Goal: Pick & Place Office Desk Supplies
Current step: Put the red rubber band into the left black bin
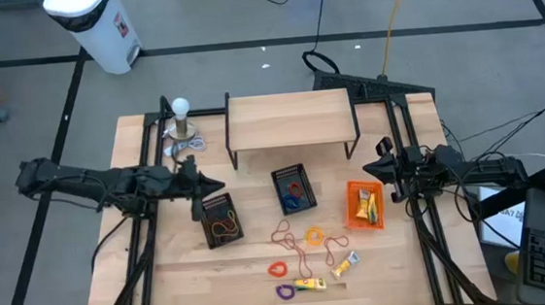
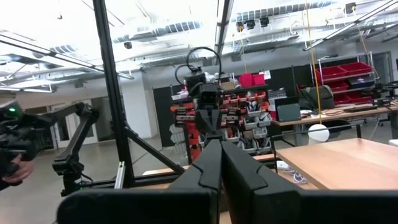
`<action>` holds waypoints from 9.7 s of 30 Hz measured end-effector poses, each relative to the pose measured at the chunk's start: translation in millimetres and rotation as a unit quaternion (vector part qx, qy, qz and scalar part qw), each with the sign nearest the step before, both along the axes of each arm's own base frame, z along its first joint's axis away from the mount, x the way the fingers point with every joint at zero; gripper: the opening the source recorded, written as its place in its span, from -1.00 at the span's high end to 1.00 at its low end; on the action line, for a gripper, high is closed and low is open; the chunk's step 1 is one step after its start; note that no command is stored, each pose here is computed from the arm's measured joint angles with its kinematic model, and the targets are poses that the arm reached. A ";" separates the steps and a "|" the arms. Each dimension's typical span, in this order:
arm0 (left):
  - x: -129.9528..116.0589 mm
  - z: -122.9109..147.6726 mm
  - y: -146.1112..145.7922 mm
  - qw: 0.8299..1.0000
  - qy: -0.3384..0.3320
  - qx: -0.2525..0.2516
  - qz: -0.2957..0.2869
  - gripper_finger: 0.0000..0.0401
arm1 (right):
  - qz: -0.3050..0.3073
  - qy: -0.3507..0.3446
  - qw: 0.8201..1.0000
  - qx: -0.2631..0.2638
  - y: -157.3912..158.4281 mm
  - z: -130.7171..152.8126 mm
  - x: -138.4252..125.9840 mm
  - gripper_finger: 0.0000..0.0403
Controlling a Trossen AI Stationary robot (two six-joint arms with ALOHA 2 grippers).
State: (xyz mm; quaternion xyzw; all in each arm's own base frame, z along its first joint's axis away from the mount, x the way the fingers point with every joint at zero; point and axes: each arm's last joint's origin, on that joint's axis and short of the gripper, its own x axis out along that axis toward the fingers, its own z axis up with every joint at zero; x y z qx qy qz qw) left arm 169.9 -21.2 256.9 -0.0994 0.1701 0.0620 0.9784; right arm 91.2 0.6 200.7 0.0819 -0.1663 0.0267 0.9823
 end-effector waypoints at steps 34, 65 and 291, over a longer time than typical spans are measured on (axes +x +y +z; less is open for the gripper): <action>177.3 -20.9 -111.7 0.958 0.201 0.109 -0.175 0.99 | -0.035 0.119 0.992 -0.008 1.1 -18.7 24.7 1.00; 181.3 -93.4 -173.2 0.926 0.319 0.039 -0.195 -0.07 | -0.009 0.102 0.995 -0.005 23.9 -15.3 26.4 1.00; -99.8 -8.5 10.3 0.979 -0.179 0.077 0.061 1.00 | 0.011 0.055 0.998 0.004 40.2 -5.5 19.4 1.00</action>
